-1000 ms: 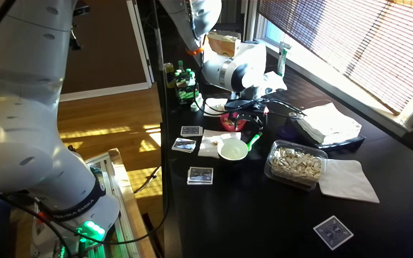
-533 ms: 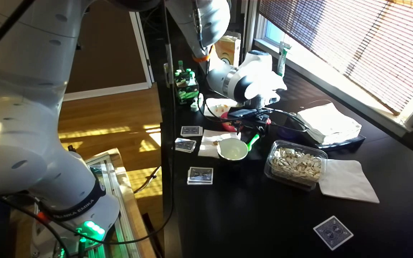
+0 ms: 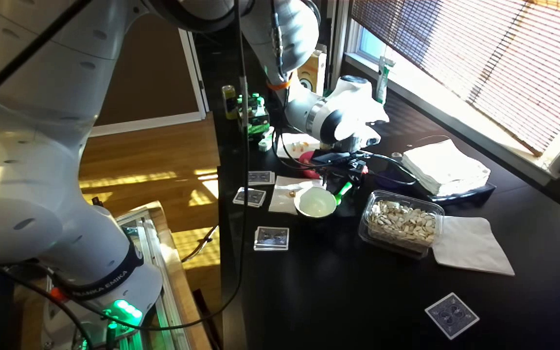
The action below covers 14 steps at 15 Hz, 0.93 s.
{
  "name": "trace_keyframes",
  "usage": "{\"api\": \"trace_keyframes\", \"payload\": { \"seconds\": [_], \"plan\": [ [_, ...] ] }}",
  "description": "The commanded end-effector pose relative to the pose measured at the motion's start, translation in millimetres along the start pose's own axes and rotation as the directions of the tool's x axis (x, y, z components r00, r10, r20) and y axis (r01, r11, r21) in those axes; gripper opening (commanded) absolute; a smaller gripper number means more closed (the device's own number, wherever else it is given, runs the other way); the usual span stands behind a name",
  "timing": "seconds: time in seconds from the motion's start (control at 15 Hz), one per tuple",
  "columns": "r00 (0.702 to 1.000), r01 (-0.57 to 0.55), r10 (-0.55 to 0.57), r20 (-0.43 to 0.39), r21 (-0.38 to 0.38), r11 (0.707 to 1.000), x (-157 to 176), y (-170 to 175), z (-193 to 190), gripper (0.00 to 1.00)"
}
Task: Use the green spoon to take out some of the contents in the pink bowl and put them in the white bowl.
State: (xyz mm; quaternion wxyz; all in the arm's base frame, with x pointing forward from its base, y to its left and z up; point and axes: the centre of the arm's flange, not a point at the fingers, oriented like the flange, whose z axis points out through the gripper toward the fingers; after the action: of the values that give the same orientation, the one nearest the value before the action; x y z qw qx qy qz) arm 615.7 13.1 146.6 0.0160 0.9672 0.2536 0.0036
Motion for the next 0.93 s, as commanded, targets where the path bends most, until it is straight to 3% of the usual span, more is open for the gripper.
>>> {"api": "trace_keyframes", "payload": {
  "seconds": [0.0,0.07,0.13,0.33,0.87],
  "plan": [
    [1.000,-0.013,0.013,-0.012,0.022,1.000,11.0,6.0,5.7,0.94],
    [1.000,-0.014,0.014,-0.012,0.022,1.000,11.4,6.6,6.2,0.84],
    [1.000,-0.015,0.015,-0.013,0.023,1.000,11.6,7.6,6.5,0.68],
    [1.000,-0.020,0.020,-0.013,0.024,1.000,12.0,9.3,7.9,0.44],
    [1.000,-0.023,0.023,-0.018,0.016,1.000,13.7,11.0,4.4,0.31]
  ]
}}
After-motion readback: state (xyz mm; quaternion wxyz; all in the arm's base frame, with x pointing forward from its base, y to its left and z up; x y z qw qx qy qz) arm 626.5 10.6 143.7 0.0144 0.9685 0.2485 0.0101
